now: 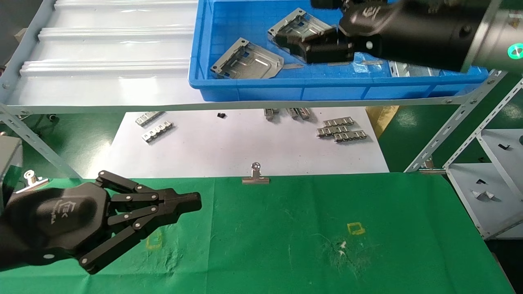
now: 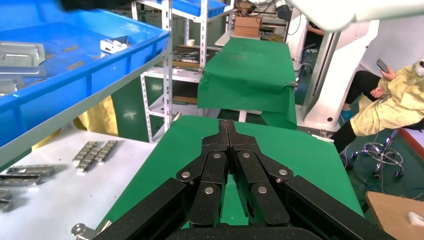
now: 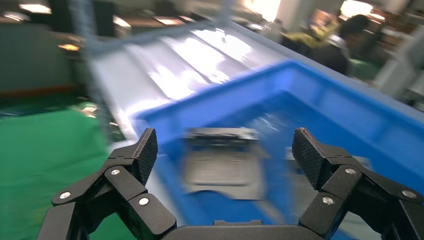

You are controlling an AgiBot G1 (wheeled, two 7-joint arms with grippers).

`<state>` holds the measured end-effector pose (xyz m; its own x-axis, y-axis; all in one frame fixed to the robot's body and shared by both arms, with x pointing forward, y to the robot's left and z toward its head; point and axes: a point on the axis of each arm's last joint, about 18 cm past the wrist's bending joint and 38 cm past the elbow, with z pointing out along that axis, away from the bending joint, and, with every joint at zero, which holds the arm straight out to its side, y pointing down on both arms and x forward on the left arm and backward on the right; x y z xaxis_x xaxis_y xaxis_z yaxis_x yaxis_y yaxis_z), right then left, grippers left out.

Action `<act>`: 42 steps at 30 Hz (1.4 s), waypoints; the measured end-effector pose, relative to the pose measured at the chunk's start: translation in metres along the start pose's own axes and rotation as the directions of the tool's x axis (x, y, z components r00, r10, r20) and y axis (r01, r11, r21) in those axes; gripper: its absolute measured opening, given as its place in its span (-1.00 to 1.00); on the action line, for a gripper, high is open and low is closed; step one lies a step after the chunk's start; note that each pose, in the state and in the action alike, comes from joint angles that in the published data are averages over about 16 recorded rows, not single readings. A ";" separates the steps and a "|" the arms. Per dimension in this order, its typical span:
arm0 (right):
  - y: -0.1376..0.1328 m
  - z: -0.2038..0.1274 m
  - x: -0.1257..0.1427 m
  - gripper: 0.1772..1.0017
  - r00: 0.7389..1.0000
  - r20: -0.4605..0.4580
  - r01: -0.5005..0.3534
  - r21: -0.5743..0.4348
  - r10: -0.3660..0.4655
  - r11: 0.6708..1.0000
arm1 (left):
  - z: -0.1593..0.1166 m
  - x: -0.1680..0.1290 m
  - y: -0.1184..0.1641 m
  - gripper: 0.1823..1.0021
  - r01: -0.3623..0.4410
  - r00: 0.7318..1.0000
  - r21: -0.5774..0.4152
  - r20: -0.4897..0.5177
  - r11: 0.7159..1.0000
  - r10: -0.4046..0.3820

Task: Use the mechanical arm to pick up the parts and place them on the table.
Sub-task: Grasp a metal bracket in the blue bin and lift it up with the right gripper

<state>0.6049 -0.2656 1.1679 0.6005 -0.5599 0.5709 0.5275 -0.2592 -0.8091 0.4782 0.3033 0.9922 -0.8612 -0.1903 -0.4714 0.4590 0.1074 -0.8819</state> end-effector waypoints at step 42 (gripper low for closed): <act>0.033 0.122 0.051 0.48 0.962 -0.269 -0.047 -0.326 -0.045 0.944 | 0.000 0.000 0.000 -0.98 0.000 1.000 0.000 0.000 1.000 0.000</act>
<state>0.7260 -0.2061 1.1876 0.3920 -0.7388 0.5482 0.2738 -0.4752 -0.8362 0.4782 0.3033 0.9922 -0.8612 -0.1903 -0.4714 0.4590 0.1074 -0.8819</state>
